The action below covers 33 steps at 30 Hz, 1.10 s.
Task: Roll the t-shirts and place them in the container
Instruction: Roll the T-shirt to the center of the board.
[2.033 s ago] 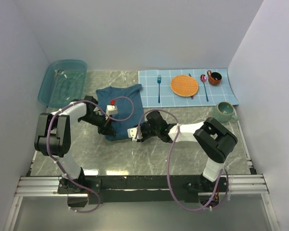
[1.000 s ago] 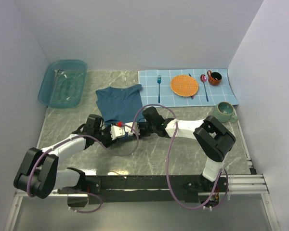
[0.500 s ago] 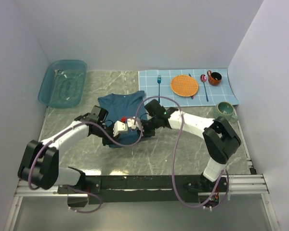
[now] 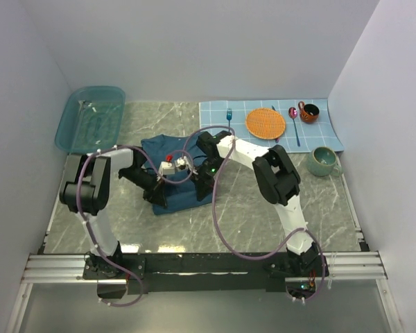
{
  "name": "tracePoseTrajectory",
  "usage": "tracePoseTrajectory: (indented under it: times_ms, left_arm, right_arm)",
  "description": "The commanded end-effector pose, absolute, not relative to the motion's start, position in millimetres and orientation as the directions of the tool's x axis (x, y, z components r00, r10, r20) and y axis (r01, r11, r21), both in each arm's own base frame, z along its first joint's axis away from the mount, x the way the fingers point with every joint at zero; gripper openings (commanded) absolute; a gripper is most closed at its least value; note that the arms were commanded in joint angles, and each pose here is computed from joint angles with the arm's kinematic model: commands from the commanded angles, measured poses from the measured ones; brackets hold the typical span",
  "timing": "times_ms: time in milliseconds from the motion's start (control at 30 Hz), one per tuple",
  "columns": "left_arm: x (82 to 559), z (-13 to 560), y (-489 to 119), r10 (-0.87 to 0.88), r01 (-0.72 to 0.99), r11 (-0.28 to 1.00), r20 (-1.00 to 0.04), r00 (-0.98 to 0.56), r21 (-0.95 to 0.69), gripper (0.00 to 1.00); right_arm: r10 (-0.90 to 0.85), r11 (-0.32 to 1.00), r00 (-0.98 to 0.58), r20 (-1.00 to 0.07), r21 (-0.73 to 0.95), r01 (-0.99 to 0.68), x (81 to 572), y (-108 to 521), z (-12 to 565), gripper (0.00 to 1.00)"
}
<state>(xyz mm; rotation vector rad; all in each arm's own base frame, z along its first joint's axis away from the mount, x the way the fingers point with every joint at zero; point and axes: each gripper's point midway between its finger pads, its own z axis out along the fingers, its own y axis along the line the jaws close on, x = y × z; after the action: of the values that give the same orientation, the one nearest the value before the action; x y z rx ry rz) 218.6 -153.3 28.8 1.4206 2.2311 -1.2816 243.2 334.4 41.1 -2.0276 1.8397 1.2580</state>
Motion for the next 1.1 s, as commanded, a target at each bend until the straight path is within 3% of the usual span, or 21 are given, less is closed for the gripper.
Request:
tracePoseTrajectory:
  times_ms: [0, 300, 367, 467, 667, 767, 833, 933, 1067]
  left_arm:
    - [204.9, 15.4, -129.6, 0.725, 0.754, 0.196, -0.426, -0.542, -0.626, 0.06]
    - [236.8, -4.6, -125.3, 0.656, 0.699, 0.304, -0.390, -0.646, -0.647, 0.28]
    - [245.0, -9.6, -123.0, 0.625, 0.676, 0.346, -0.378, -0.683, -0.650, 0.37]
    - [262.4, 1.2, -122.6, 0.565, 0.682, 0.364, -0.432, -0.703, -0.635, 0.46]
    - [302.3, 59.2, -96.7, 0.439, 0.715, 0.508, -0.570, -0.694, -0.480, 0.54]
    - [309.0, 71.2, -68.2, 0.368, 0.631, 0.652, -0.551, -0.749, -0.421, 0.57]
    - [307.4, 81.7, -55.4, 0.314, 0.594, 0.678, -0.560, -0.767, -0.433, 0.59]
    - [301.6, 113.7, -59.5, 0.350, 0.692, 0.637, -0.672, -0.653, -0.340, 0.62]
    - [275.3, 129.3, -79.6, 0.561, 0.842, 0.539, -0.745, -0.361, -0.002, 0.68]
  right_arm:
    - [-0.797, -0.234, -0.132, -0.589, 0.504, -0.831, 230.5, 325.0, 42.8, 0.00]
    - [-0.792, -0.090, -0.327, -0.516, 0.628, -0.773, 264.1, 330.0, 16.2, 0.00]
    - [-0.788, -0.052, -0.369, -0.493, 0.651, -0.757, 275.2, 333.1, 5.5, 0.00]
    - [-0.791, 0.004, -0.415, -0.450, 0.674, -0.738, 286.3, 336.1, -8.1, 0.00]
    - [-0.792, 0.092, -0.488, -0.366, 0.719, -0.688, 286.9, 337.5, -27.9, 0.00]
    - [-0.784, 0.115, -0.509, -0.356, 0.723, -0.682, 289.3, 338.3, -27.5, 0.00]
    - [-0.784, 0.131, -0.513, -0.348, 0.716, -0.685, 289.9, 337.9, -31.3, 0.00]
    - [-0.784, 0.179, -0.529, -0.324, 0.699, -0.692, 294.8, 339.0, -37.6, 0.00]
    - [-0.751, 0.277, -0.604, -0.268, 0.702, -0.656, 302.6, 344.3, -43.5, 0.00]
